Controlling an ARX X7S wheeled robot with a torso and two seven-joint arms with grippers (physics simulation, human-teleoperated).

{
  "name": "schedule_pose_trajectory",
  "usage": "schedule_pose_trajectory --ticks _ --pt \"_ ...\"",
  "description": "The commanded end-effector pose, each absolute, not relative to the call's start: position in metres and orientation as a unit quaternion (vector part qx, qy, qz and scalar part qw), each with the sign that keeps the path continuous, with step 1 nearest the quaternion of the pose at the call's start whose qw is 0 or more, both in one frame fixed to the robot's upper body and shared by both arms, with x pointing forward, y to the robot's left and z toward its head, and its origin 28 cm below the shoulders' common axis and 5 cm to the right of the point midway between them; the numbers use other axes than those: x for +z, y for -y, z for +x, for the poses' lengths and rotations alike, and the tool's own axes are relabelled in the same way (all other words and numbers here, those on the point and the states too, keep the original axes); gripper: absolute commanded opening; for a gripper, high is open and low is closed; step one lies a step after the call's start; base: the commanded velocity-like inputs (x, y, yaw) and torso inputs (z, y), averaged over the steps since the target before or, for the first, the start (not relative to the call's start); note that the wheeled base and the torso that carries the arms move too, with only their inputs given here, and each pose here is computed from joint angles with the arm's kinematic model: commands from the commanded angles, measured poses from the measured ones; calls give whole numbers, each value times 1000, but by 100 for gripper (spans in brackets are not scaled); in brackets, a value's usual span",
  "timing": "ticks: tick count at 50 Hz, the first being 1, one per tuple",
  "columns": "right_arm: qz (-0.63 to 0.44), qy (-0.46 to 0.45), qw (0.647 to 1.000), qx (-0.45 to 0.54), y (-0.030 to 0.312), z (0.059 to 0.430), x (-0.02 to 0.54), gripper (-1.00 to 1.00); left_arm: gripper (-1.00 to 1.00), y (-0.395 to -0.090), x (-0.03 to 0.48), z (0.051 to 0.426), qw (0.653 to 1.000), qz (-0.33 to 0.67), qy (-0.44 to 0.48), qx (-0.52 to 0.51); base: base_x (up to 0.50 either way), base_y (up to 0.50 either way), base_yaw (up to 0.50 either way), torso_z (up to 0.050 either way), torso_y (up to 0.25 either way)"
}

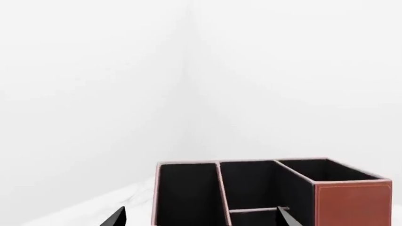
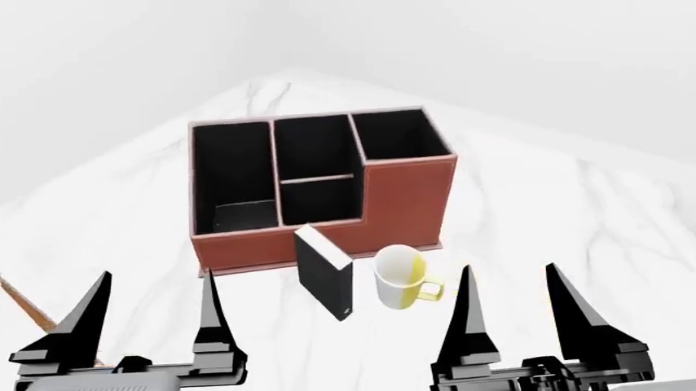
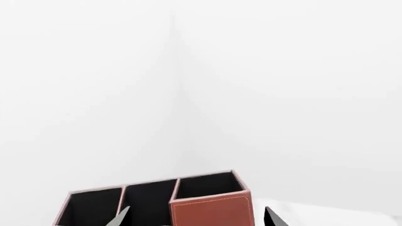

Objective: Pick up the book and place it in the right compartment of the caddy.

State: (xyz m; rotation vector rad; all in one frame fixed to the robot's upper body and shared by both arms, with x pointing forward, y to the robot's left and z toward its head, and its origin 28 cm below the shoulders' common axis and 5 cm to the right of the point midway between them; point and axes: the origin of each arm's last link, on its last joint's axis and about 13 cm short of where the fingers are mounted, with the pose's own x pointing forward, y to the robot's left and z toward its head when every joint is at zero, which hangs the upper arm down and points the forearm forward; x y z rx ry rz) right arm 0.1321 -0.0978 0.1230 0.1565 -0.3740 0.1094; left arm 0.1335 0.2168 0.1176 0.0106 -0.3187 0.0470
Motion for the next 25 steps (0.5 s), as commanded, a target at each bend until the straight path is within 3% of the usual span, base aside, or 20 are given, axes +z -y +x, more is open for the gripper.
schedule_pose_trajectory --ticks 1,25 --pt "75 187 978 56 97 132 123 100 100 -217 118 134 987 6 159 24 324 -116 0 0 0" --pt "67 192 978 56 97 132 123 100 100 -217 117 134 987 7 159 23 43 2 0 0 0"
